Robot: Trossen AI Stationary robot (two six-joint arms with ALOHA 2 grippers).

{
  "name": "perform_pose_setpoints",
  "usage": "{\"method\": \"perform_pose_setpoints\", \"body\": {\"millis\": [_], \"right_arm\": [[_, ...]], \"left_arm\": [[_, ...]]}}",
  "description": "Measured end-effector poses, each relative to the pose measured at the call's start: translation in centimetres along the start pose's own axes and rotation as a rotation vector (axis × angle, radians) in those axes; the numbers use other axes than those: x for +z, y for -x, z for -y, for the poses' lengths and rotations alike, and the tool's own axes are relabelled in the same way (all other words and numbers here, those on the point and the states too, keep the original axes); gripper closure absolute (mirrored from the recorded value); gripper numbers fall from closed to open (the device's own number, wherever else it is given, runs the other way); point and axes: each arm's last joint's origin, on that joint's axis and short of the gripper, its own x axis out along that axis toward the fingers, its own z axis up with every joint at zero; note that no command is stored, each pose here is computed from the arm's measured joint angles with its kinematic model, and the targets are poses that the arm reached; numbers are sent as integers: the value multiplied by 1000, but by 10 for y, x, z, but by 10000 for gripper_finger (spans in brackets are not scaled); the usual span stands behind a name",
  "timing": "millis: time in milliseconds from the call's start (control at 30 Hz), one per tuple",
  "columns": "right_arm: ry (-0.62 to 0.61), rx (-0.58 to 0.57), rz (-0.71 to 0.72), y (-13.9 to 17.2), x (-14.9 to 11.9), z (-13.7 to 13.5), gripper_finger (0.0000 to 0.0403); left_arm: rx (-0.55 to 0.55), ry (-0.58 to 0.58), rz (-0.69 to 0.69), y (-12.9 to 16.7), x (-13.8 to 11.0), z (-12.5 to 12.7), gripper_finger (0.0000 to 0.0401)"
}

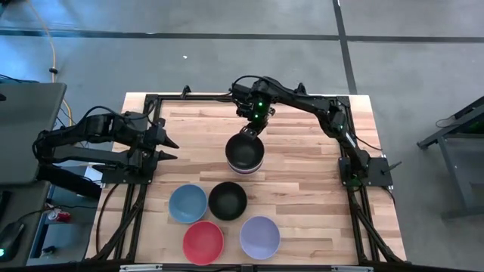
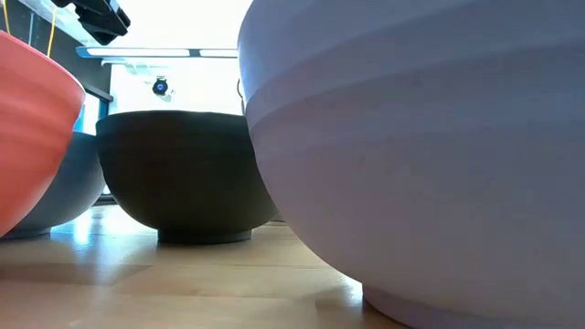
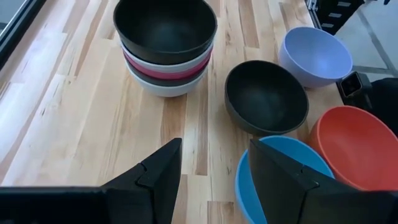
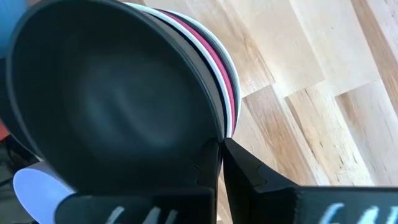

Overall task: Nest bowls inside each other
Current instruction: Stack the right black bowl on top of the white bowl

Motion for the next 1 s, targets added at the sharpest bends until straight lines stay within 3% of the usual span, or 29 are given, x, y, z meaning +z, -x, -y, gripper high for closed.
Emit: {"method": "perform_pose_setpoints", "body": {"millis": [433, 700, 1000], "right_arm": [[-2, 11, -7, -1, 0, -1, 403], [-21, 19, -101, -28, -4, 4, 403], [15, 27, -34, -17, 1, 0, 403]], "left_arm": [[0, 0, 0, 0, 0, 0, 227], [0, 0, 0, 0, 0, 0, 227], [0, -4, 1, 0, 0, 0, 227]]}}
